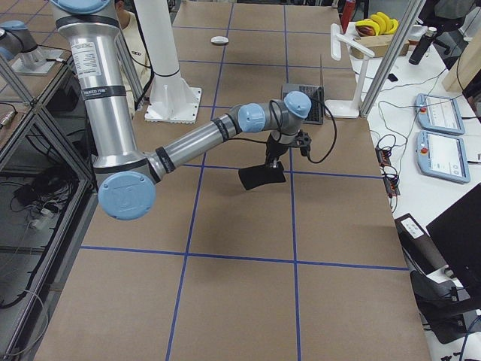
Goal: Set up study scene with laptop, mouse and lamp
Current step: 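Carry the mouse pad with the right gripper and drop it beside the laptop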
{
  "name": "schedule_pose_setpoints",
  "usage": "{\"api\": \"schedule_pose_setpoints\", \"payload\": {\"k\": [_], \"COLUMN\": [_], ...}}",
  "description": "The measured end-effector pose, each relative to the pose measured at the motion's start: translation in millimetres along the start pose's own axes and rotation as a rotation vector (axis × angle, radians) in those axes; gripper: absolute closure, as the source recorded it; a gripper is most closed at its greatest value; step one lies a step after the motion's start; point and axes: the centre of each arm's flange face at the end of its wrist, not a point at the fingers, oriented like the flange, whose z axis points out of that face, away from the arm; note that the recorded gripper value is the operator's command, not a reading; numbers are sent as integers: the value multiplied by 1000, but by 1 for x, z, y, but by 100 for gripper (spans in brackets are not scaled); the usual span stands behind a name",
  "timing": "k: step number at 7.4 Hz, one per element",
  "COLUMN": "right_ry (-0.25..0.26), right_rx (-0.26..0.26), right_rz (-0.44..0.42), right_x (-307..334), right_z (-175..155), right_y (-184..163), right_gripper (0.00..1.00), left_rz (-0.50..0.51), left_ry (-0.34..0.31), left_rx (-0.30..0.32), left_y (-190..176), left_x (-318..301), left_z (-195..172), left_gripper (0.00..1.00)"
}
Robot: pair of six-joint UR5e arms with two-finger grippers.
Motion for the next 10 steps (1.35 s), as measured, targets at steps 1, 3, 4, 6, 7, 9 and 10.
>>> {"api": "schedule_pose_setpoints", "payload": {"k": [1,3,4,6,7,9,10], "right_ry": [14,34,35,21,12,-18,-25], "right_rx": [11,28,36,48,47,72,88], "right_rz": [-2,27,44,87,113,160,179], "right_x": [-23,-74,-99,-152,-178,-220,-240], "right_z": [-16,-34,-37,-45,-44,-32,-29], "right_y": [-12,-31,-37,-50,-54,-56,-62], "right_gripper": [100,100,100,100,100,100,100], "left_rz": [63,258,336,426,462,513,522], "left_ry": [-60,-172,-202,-225,-231,-238,-238], "left_rx": [36,13,-18,-56,-71,-96,-102], "left_y": [-13,-19,-13,-1,5,16,20], "left_x": [-29,-102,-133,-167,-179,-200,-206], "left_z": [9,32,39,43,43,43,42], "left_gripper": [1,1,1,1,1,1,1]}}
